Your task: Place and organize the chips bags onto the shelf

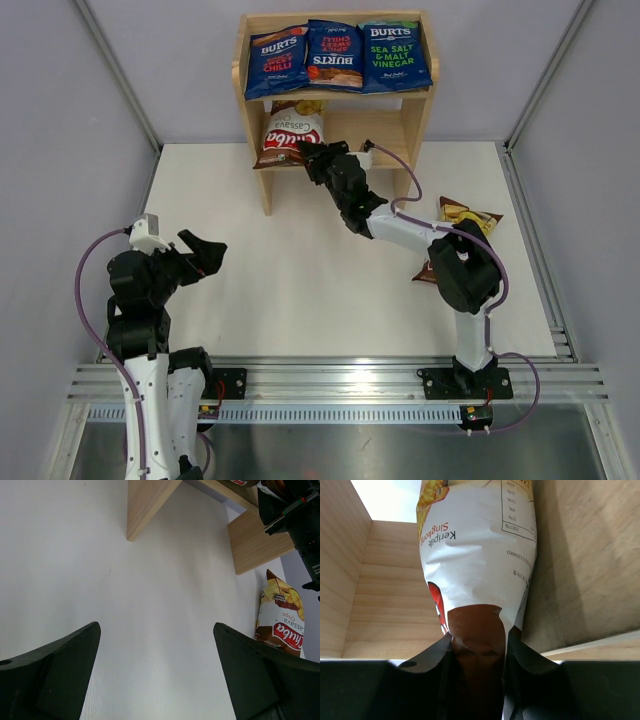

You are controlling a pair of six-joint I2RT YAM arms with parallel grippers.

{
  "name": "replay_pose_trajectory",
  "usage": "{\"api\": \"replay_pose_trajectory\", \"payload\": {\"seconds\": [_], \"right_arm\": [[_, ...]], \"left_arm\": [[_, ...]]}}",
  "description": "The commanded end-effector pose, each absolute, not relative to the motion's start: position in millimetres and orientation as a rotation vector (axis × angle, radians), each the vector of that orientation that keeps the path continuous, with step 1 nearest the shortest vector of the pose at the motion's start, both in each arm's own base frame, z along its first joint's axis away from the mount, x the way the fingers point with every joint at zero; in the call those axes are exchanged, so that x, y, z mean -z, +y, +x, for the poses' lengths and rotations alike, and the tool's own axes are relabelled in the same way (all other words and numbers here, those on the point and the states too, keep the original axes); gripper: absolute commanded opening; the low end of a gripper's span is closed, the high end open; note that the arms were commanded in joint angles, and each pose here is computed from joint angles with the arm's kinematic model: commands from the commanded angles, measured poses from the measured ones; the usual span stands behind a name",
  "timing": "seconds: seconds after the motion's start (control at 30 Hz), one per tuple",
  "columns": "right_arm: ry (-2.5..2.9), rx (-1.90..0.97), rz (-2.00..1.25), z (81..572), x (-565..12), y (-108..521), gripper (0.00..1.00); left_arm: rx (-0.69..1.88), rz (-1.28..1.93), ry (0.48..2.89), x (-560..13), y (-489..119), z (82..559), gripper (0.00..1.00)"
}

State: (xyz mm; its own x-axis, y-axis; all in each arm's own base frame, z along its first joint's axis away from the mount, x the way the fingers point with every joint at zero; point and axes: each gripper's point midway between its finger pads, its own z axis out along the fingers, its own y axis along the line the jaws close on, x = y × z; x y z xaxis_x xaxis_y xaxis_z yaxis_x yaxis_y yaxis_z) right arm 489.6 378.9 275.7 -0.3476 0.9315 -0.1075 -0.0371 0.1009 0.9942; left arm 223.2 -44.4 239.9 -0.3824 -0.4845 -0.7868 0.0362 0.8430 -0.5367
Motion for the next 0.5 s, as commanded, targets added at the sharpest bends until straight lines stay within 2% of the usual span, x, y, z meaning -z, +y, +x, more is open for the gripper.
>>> {"api": "replay_pose_trajectory", "payload": {"seconds": [0.0, 0.27, 0.37, 0.4, 0.47], "right_arm": [[1.485, -1.491, 0.896, 486.6, -300.8, 395.3, 0.17], [1.565, -1.496, 0.85, 489.5, -295.3, 414.2, 0.25], [1.574, -1.476, 0.862, 486.3, -291.1, 410.0, 0.43], [1.562, -1.472, 0.858, 484.3, -297.8, 406.5, 0.62], [1.582, -1.44, 0.861, 480.9, -292.2, 402.3, 0.78]], "left_arm": [[0.551, -0.306, 1.857, -246.7, -42.5, 225.2, 0.99], [0.551, -0.305, 1.856, -246.9, -42.7, 225.0, 0.99], [0.552, -0.301, 1.854, -247.5, -43.4, 224.5, 0.99], [0.551, -0.301, 1.852, -247.8, -43.1, 224.4, 0.99], [0.551, -0.302, 1.853, -247.5, -43.2, 224.6, 0.99]]}}
